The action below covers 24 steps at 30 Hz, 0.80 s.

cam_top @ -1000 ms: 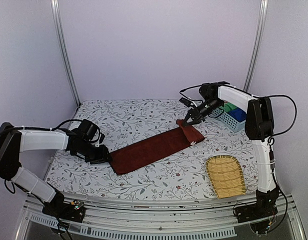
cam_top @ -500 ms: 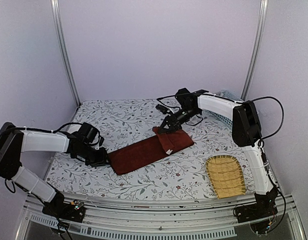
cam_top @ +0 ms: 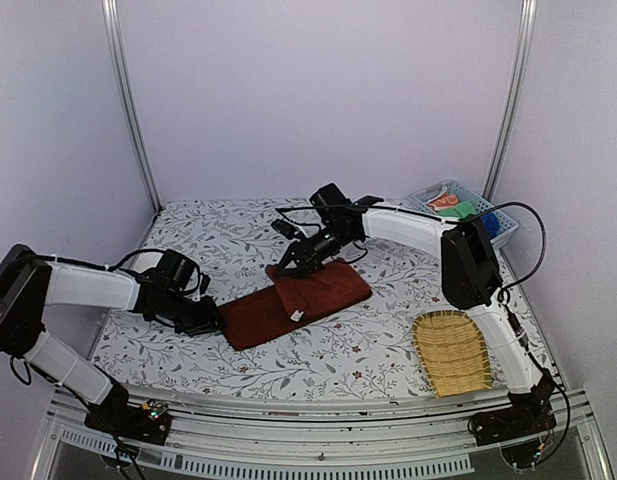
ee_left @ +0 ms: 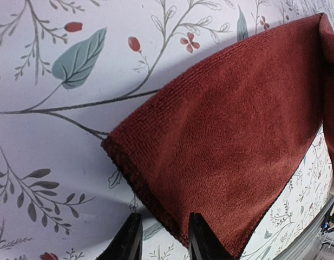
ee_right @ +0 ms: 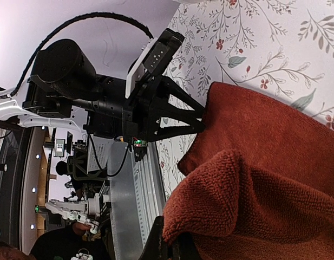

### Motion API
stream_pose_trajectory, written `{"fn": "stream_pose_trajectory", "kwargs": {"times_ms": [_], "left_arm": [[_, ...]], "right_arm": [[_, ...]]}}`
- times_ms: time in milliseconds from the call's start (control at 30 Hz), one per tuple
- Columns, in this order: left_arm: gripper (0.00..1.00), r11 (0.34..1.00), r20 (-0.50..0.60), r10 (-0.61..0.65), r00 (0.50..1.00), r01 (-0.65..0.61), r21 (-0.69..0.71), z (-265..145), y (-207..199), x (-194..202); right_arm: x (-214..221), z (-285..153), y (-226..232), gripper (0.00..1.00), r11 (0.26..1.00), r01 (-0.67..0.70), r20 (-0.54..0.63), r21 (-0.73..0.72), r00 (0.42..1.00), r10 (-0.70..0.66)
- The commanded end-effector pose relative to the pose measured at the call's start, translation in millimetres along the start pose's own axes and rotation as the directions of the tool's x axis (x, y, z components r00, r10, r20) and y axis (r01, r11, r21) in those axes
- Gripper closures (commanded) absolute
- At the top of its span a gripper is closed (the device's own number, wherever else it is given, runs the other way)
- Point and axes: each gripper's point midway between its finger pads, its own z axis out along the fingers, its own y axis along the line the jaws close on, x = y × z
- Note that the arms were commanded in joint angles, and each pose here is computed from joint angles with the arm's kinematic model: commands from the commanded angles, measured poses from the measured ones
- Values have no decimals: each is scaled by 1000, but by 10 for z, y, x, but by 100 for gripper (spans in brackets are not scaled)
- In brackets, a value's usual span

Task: Roll the towels
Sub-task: Fold the towel at the center of the board.

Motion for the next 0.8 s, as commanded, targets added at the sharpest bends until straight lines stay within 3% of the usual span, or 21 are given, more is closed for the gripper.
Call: {"fn": "stream_pose_trajectory", "kwargs": {"times_ms": [0, 400, 767], "left_arm": [[68, 1000, -22, -7, 1000, 7, 6, 42, 15, 110], [69, 1000, -12, -7, 1000, 7, 10, 16, 36, 143], [71, 999, -10, -11, 1000, 11, 32, 35, 41, 194]], "right_arm": [[-119, 230, 81, 99, 997, -1, 13, -76, 1000, 2], [-51, 822, 124, 99, 990, -17, -22, -143, 1000, 14], [-113, 1169, -120, 99, 997, 43, 40, -71, 998, -41]]}}
